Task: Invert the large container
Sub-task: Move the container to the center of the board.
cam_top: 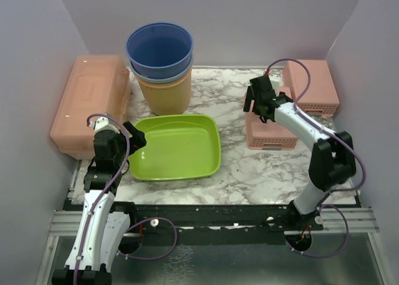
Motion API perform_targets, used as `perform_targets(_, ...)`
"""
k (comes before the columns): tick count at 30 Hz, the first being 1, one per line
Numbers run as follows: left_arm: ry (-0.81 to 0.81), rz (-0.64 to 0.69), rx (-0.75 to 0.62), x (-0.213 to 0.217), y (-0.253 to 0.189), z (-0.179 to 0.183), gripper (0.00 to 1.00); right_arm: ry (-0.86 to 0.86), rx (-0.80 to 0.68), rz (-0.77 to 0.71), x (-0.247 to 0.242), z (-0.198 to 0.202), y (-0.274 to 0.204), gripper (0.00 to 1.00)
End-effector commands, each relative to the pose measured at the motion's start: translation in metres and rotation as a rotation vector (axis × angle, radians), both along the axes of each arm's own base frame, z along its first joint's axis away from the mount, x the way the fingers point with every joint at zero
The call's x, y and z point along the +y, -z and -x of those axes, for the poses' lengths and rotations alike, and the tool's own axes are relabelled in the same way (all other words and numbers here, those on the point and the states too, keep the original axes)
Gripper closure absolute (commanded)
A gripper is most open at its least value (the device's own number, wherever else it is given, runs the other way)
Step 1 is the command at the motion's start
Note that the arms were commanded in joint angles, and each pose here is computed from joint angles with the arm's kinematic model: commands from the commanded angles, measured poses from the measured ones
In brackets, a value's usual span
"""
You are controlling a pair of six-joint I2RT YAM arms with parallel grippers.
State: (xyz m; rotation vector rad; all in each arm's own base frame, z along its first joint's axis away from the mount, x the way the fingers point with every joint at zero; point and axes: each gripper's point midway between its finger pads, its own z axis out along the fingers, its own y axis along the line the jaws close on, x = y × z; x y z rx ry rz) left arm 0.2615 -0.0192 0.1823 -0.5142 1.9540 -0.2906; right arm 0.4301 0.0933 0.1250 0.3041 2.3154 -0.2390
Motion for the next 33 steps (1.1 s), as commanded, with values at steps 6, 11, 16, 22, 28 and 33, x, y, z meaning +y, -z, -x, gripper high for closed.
perform_targets(6, 0.008, -0.006, -0.012, 0.000, -0.001, -0.001, 0.01, 0.089, -0.230, -0.344, 0.004, 0.062, -0.058, 0.00)
perform_targets(11, 0.008, -0.004, -0.005, 0.000, 0.001, -0.002, 0.01, 0.206, -0.277, -0.594, 0.006, 0.114, -0.027, 0.00)
perform_targets(16, 0.013, -0.002, 0.000, -0.001, 0.002, -0.002, 0.01, 0.284, -0.288, -0.691, -0.001, 0.143, -0.013, 0.04)
perform_targets(22, 0.020, 0.003, 0.013, -0.002, 0.005, -0.004, 0.01, 0.280, -0.254, -0.671, 0.002, 0.141, -0.011, 0.03)
perform_targets(28, 0.020, 0.002, 0.019, -0.002, 0.007, -0.004, 0.01, 0.346, -0.260, -0.615, 0.000, 0.113, -0.006, 0.00)
perform_targets(33, 0.025, 0.003, 0.031, -0.003, 0.010, -0.005, 0.01, 0.470, -0.307, -0.561, -0.008, 0.083, -0.004, 0.00)
